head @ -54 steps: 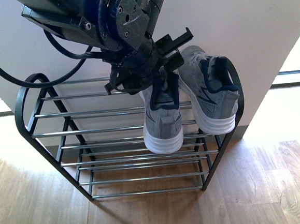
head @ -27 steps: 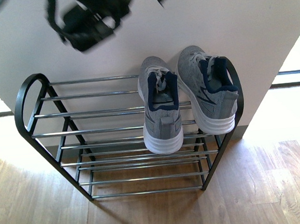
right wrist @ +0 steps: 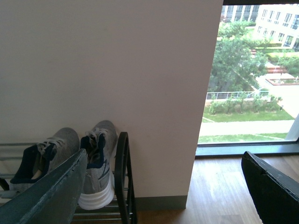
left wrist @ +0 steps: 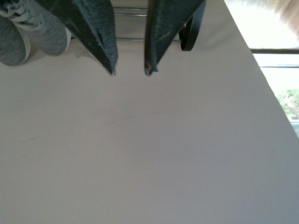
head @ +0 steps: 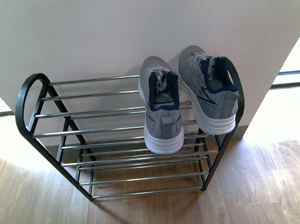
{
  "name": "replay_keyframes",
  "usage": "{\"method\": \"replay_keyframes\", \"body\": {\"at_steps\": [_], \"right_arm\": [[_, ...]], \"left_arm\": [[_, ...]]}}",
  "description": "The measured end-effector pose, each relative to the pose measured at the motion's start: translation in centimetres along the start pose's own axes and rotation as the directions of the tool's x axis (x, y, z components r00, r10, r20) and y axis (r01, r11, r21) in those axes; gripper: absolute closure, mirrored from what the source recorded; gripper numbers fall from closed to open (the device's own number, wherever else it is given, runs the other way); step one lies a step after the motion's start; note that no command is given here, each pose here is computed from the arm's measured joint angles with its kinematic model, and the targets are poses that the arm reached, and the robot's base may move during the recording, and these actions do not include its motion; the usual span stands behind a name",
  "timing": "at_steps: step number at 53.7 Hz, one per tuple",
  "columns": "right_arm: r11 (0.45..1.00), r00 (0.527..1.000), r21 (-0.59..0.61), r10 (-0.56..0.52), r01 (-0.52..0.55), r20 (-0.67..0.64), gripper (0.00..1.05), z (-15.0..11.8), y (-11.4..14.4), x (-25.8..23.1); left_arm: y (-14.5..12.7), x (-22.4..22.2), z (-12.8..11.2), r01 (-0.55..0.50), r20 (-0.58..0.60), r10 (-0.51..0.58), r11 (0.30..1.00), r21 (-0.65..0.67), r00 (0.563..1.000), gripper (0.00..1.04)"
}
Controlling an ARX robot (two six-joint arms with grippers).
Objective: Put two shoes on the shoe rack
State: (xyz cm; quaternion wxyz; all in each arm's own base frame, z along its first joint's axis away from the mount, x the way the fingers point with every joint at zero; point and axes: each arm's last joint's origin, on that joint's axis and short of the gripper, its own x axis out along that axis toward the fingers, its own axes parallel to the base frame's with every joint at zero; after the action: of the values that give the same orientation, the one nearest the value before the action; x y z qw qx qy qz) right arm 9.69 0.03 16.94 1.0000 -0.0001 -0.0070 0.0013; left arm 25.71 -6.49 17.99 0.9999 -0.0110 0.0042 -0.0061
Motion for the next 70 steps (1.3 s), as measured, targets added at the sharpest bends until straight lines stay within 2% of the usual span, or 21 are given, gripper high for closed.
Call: {"method": "replay_keyframes", "body": {"at_steps": [2, 3, 9, 24, 41, 47, 70], "right_arm": [[1.0, 1.0, 0.0, 0.0, 0.0, 0.0, 0.09, 0.0, 0.0, 0.0], [1.0, 1.0, 0.0, 0.0, 0.0, 0.0, 0.09, 0.0, 0.0, 0.0], [1.0, 1.0, 0.0, 0.0, 0.0, 0.0, 0.09, 0.0, 0.0, 0.0], [1.0, 1.0, 0.0, 0.0, 0.0, 0.0, 0.09, 0.0, 0.0, 0.0], [1.0, 1.0, 0.0, 0.0, 0.0, 0.0, 0.09, 0.0, 0.0, 0.0], [1.0, 1.0, 0.0, 0.0, 0.0, 0.0, 0.09, 0.0, 0.0, 0.0], [1.0, 1.0, 0.0, 0.0, 0.0, 0.0, 0.09, 0.0, 0.0, 0.0]], "left_arm": [[0.6, -0.7, -0.1, -0.002, -0.002, 0.002, 1.0, 0.003, 1.0, 1.03], [0.8, -1.1, -0.2, -0.001, -0.003, 0.001, 1.0, 0.004, 1.0, 1.03], [2.5, -3.4, -0.5, -0.01, 0.002, 0.01, 1.0, 0.008, 1.0, 1.04], [4.4, -7.0, -1.9, -0.009, -0.013, 0.009, 1.0, 0.013, 1.0, 1.04], [5.6, -9.5, -1.7, 0.015, -0.007, -0.015, 1.0, 0.012, 1.0, 1.04], [6.3, -10.2, -1.6, -0.014, -0.005, 0.014, 1.0, 0.012, 1.0, 1.04], [6.3, -12.7, -1.0, -0.009, 0.015, 0.009, 1.0, 0.012, 1.0, 1.04]]}}
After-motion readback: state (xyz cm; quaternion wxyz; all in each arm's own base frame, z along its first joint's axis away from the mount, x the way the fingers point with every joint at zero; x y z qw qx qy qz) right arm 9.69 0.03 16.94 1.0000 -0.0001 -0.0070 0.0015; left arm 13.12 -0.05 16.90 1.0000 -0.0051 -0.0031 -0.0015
